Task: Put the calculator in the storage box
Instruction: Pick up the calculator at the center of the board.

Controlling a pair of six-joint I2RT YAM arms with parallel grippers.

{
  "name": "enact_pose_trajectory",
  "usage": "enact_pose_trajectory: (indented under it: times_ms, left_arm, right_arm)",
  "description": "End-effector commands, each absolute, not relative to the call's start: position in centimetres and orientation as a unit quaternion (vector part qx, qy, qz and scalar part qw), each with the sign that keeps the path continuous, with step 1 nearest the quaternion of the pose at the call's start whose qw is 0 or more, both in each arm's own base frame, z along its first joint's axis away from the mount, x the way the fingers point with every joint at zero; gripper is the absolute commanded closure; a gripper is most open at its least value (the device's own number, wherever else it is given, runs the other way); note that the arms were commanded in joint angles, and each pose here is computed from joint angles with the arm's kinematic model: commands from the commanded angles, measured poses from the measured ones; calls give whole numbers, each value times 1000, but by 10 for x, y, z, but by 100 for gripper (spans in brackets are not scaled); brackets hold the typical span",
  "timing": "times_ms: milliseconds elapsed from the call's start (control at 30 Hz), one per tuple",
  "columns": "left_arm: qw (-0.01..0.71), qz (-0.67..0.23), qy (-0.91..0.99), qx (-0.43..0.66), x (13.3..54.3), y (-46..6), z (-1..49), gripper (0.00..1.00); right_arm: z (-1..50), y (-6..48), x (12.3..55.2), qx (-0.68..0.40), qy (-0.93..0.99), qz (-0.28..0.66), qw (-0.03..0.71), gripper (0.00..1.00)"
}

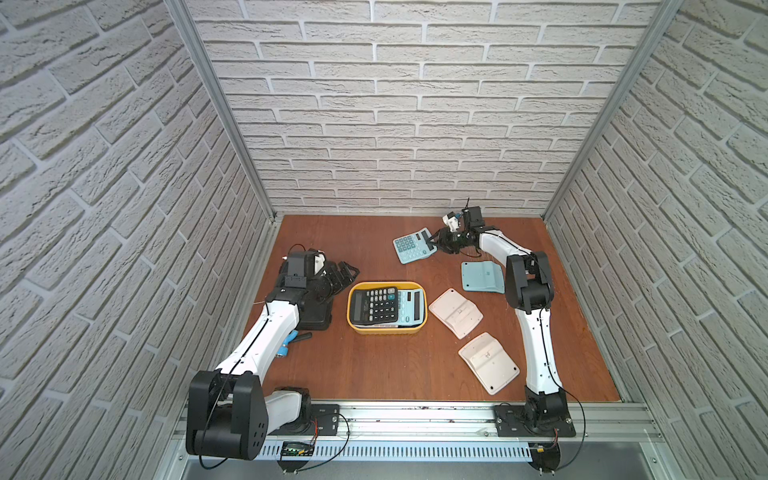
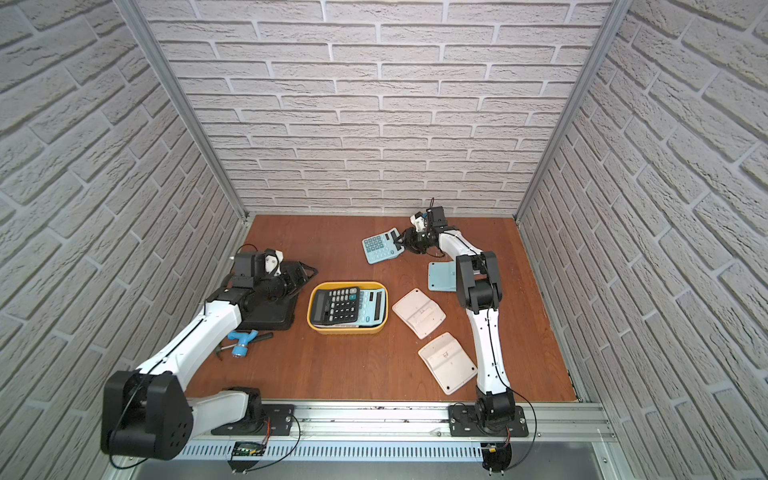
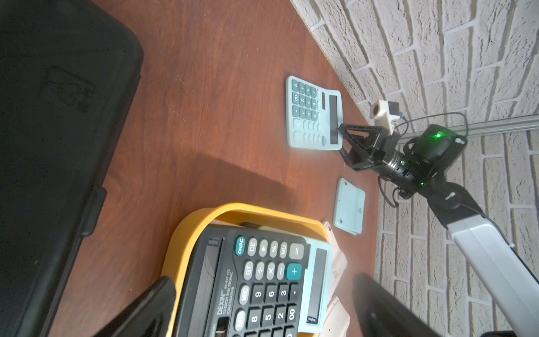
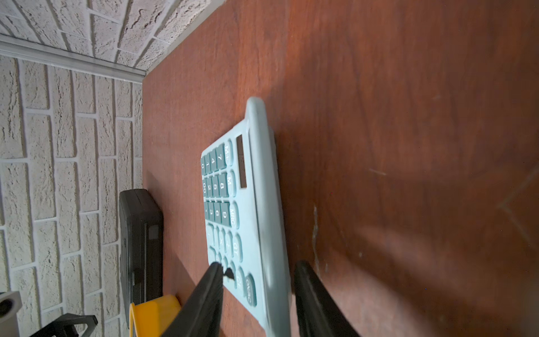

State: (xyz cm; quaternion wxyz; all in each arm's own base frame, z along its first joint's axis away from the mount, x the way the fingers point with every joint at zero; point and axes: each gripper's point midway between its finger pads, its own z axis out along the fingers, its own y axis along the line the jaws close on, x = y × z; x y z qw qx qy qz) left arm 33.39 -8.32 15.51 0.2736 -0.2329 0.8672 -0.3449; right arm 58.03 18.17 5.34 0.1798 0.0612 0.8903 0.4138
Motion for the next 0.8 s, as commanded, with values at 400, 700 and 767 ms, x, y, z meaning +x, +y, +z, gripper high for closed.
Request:
enact_pose_trajectory:
  times_ms: [400, 700, 767]
  left_arm:
    - [263, -337, 873, -234, 295, -84, 143, 2]
    - [276, -331, 871, -237, 273, -81, 145, 2]
    - [276, -331, 871, -236, 270, -81, 147, 2]
  right_arm:
    - [118, 176, 552, 74, 873, 422, 232, 97]
    - [178, 163, 488, 114, 841, 446, 283, 97]
    - [189, 160, 472, 121, 836, 450, 289, 97]
